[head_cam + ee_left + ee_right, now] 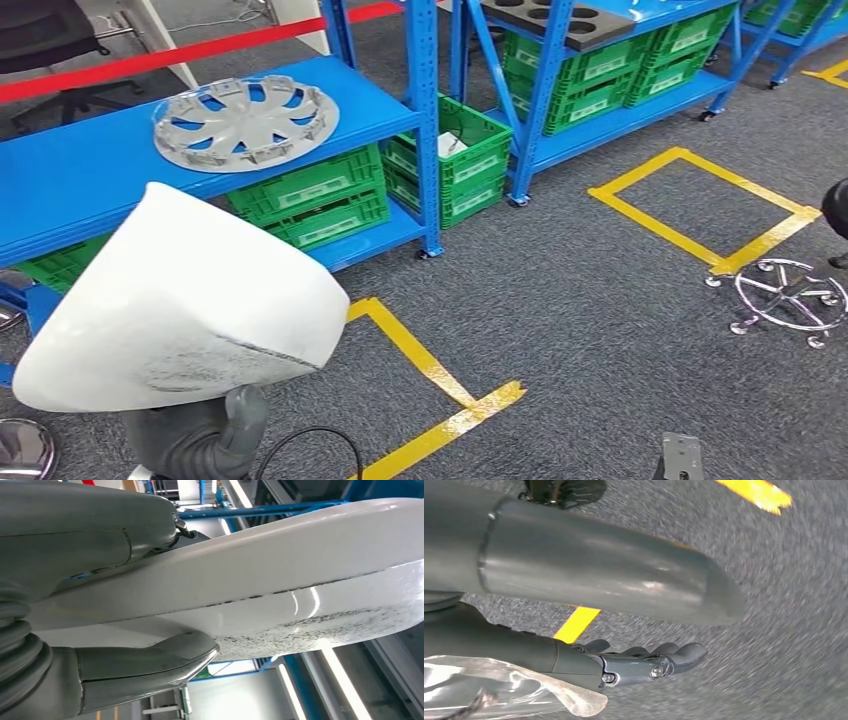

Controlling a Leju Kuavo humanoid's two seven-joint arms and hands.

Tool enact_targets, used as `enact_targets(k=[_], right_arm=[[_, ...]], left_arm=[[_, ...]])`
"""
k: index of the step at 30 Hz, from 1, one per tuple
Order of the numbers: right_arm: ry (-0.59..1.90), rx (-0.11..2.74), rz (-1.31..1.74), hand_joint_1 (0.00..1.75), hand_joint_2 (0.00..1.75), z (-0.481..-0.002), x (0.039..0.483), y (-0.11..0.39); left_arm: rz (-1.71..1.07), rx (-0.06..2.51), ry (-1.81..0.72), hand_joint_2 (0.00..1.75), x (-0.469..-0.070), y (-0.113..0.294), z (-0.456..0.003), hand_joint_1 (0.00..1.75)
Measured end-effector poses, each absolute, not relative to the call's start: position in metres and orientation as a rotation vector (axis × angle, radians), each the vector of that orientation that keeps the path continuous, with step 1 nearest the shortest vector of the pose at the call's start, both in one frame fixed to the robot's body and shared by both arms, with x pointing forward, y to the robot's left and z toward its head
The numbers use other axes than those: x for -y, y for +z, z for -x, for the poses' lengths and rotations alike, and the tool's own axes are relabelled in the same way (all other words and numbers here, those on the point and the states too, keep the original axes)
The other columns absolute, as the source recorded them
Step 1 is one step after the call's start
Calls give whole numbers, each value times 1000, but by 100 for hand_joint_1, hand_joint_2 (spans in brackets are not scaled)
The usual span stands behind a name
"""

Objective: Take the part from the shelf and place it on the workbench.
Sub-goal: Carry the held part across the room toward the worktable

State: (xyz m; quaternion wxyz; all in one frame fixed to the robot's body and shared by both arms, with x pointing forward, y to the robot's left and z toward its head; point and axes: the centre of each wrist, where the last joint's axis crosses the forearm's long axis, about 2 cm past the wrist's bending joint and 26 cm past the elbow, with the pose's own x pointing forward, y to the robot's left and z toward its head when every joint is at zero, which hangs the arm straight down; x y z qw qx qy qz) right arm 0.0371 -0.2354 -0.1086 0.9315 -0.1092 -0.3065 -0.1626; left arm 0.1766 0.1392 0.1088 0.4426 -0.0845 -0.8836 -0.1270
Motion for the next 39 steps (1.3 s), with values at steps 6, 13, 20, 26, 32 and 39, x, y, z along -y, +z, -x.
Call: enact_targets(k=[6, 13, 20, 26, 32, 39], right_arm=[[-378, 648, 251, 0, 0, -44, 241, -108], [-381, 619, 291, 0, 0, -42, 249, -109], [-382, 558, 293, 0, 0, -38, 250, -109], [-415, 539, 286, 0, 0, -36, 243, -109], [-475, 522, 268, 0, 0, -33, 229, -108], [-480, 525, 239, 0, 0, -31, 219, -107]], left_arm=[[214, 2195, -279, 175, -139, 107, -176, 175], [208, 2185, -246, 175, -140, 104, -176, 175], [165, 2162, -235, 175, -142, 101, -171, 175], [203, 2136, -284, 175, -141, 102, -173, 175], [249, 2122, -349, 175, -139, 104, -179, 175], [204, 2103, -390, 175, -143, 100, -178, 175]])
